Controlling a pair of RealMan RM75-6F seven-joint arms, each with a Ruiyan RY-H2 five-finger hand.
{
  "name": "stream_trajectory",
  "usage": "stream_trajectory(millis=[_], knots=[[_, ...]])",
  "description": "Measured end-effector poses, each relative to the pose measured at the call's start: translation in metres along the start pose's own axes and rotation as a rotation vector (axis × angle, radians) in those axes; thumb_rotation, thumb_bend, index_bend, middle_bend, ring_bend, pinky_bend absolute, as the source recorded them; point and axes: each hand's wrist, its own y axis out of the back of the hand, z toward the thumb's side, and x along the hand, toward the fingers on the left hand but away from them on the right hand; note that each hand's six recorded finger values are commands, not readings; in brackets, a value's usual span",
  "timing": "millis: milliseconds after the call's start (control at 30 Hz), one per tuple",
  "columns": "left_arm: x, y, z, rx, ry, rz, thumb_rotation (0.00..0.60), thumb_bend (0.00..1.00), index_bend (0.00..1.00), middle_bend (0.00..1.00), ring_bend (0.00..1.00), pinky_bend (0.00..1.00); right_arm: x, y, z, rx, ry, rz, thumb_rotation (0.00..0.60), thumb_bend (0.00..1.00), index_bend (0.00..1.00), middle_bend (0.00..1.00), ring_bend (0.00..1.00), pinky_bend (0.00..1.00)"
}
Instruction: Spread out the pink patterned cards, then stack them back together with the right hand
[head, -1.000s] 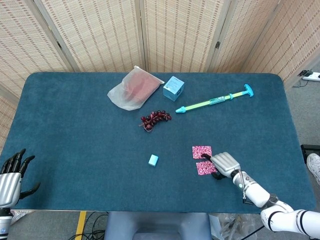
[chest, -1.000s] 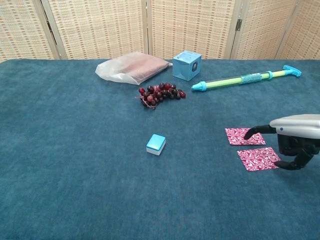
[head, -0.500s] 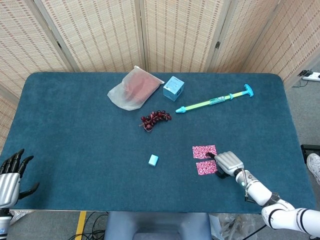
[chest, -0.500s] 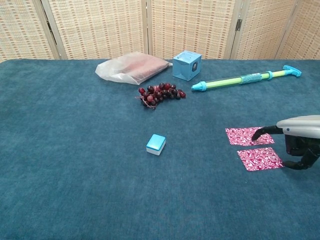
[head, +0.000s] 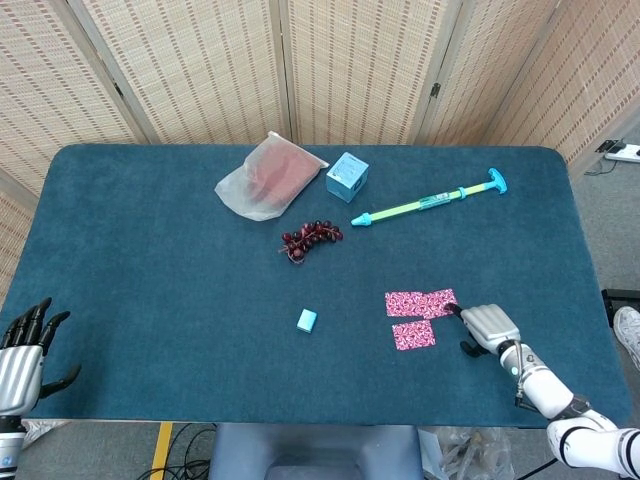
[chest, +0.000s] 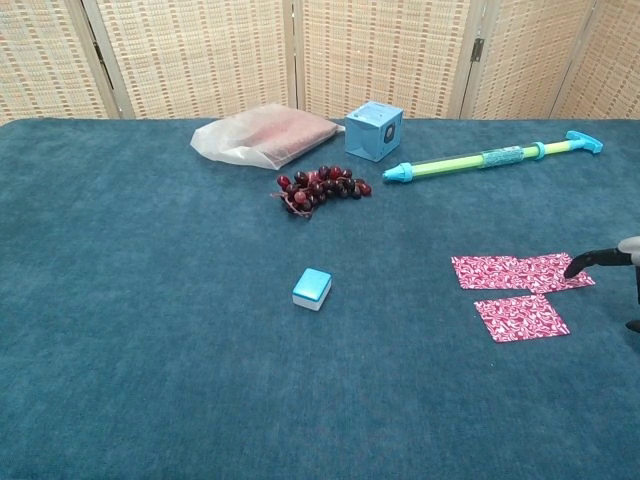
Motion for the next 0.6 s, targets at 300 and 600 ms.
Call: stream_trajectory(millis=[300,600], knots=[[-0.001,0.001,0.001,0.002,-0.002,0.001,0.600,0.26,0.19,0.04,0.05,0.13,0.005,0.002,-0.003,-0.005,-0.003,-0.016,0.600,0.45,0.13,1.00,1.00,1.00],[-0.002,0.002,0.000,0.005,0.002,0.002,0.600,0.26,0.19,0.04,0.05,0.13,-0.006,0.003,0.025,0.006,0.075,-0.016,0.600,0.45,0.13,1.00,1.00,1.00]])
